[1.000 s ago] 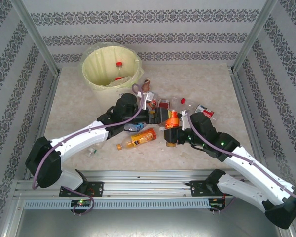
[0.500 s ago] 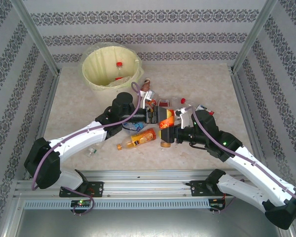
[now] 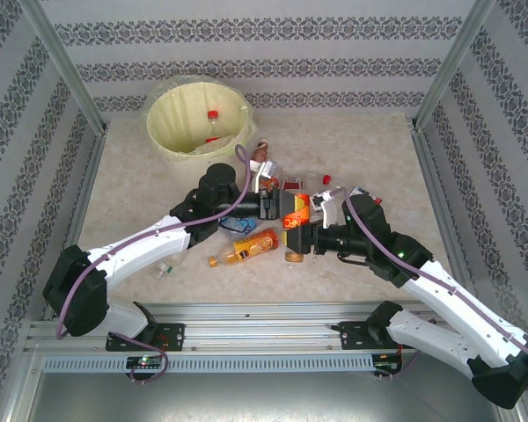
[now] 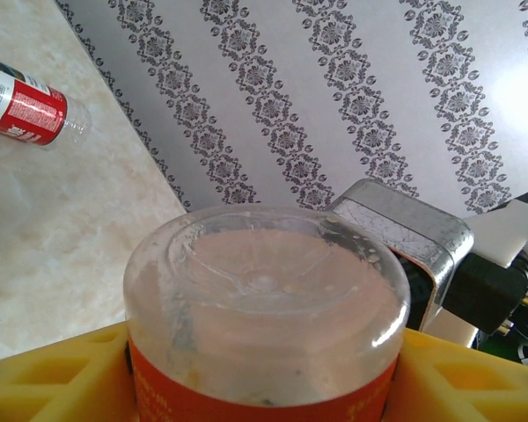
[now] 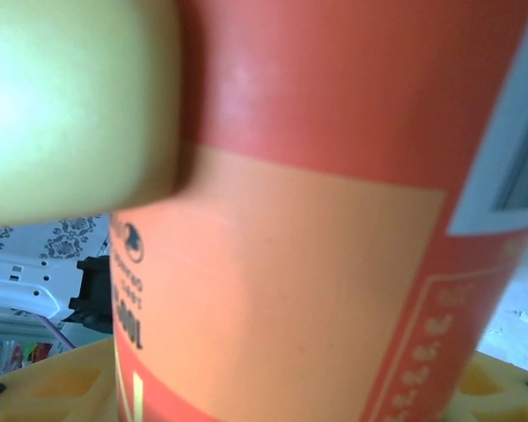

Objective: Put the plastic bottles in the bin

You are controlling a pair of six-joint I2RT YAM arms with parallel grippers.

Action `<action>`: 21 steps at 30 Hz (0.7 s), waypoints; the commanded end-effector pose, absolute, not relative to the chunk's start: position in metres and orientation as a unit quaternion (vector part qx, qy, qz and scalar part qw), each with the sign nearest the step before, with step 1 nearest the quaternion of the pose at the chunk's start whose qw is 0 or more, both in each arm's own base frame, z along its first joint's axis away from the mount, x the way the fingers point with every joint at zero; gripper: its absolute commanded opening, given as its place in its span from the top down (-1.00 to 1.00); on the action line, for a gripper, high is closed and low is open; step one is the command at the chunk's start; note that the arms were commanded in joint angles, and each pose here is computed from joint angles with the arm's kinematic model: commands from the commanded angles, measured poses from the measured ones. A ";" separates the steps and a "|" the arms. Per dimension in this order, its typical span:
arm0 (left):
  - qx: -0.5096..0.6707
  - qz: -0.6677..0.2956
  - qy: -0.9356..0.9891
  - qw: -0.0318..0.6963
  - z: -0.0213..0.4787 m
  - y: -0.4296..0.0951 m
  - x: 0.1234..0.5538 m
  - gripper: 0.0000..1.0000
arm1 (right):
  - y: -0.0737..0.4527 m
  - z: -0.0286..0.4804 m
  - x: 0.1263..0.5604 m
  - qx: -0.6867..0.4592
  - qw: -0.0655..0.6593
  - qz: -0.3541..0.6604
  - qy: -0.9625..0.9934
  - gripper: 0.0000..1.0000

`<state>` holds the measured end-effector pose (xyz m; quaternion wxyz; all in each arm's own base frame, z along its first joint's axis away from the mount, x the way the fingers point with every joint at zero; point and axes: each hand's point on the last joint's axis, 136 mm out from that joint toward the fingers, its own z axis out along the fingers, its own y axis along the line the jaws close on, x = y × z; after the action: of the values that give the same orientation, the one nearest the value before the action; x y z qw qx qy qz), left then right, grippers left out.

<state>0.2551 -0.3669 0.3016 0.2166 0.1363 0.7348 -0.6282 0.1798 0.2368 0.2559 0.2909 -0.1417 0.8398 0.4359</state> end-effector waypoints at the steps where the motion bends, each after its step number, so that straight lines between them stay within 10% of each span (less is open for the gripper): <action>1: 0.159 -0.647 0.704 0.243 0.340 -0.364 0.253 -0.20 | 0.234 0.270 0.182 -0.145 0.307 0.439 0.832 -0.08; 21: 0.084 -0.598 0.723 0.335 0.391 -0.301 0.309 -0.04 | 0.217 0.309 0.181 -0.131 0.350 0.437 0.818 -0.89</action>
<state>0.3042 -0.3178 0.3583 0.2962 0.0800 0.7349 -0.6048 0.1792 0.2249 0.2905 0.3262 -0.1388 0.8260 0.4382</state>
